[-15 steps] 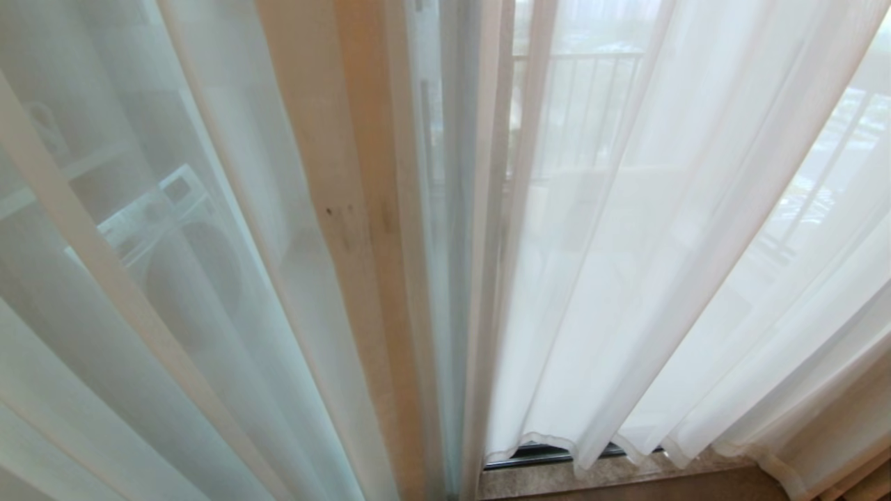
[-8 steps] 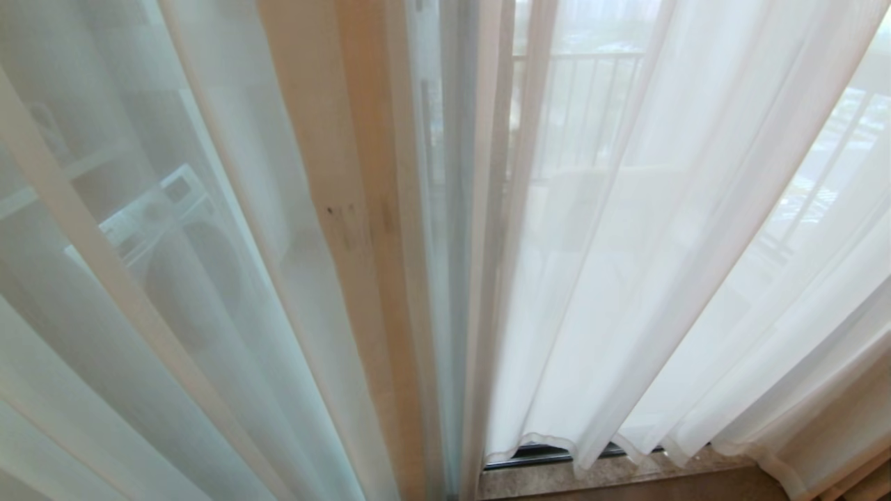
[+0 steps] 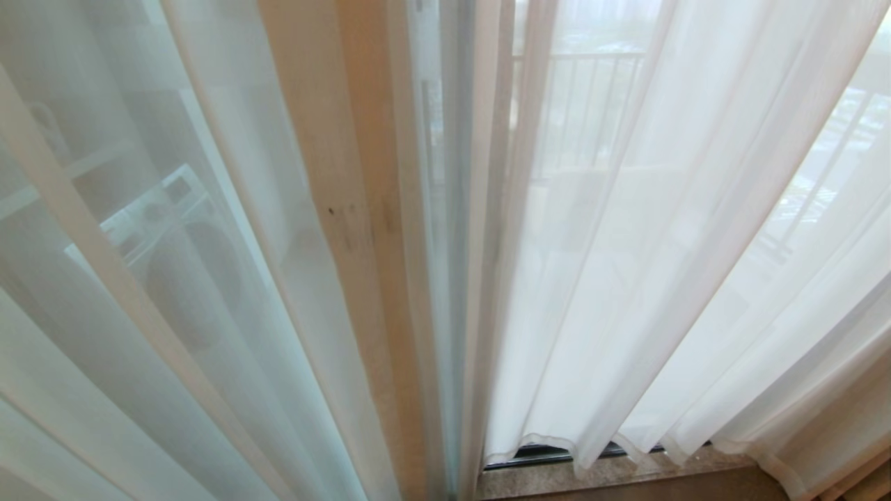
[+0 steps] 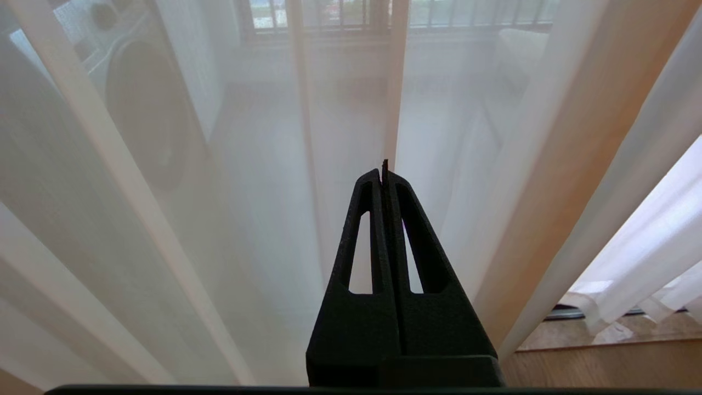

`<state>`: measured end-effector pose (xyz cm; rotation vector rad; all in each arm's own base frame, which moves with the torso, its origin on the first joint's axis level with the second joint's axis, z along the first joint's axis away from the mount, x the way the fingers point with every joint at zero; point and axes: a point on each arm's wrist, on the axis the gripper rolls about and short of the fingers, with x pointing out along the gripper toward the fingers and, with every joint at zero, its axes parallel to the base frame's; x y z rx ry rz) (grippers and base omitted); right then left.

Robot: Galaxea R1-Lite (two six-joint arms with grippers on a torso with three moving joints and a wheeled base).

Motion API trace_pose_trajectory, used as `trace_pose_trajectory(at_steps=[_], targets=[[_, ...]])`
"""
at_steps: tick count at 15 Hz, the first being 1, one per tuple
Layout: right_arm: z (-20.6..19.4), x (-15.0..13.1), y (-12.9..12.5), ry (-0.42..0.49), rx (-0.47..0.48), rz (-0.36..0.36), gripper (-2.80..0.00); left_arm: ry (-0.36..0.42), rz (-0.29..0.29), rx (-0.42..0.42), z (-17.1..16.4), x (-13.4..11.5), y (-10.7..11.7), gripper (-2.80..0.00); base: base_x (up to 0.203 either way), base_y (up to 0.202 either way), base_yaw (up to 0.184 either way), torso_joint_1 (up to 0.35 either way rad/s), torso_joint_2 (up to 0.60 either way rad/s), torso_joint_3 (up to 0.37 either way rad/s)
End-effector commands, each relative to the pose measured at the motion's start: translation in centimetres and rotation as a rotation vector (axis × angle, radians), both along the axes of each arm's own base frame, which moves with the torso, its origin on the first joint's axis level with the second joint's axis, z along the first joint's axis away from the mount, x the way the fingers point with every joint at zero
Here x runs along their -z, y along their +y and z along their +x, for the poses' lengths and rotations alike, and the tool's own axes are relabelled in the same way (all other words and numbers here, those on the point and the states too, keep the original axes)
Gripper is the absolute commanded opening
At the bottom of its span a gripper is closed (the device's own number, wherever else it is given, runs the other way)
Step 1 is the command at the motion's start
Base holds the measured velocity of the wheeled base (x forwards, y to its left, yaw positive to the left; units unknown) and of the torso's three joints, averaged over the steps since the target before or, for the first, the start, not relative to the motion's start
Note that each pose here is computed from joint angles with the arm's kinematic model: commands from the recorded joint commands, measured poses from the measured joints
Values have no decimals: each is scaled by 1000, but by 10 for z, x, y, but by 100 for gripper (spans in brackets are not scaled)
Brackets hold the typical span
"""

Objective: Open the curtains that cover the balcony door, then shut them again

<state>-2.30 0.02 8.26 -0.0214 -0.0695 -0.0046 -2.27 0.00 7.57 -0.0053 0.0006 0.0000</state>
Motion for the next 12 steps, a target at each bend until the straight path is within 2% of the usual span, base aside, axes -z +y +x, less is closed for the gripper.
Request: trace_pose_trajectory(at_steps=[1,12], targets=[[0,0,0,-1,0,-2,-280,-1,-1,0,0,0,0,-280,0,0,0,0,0,0],[0,0,0,2,1,4,-280,-1,5,-2,0,0,0,-280,0,0,0,0,0,0]])
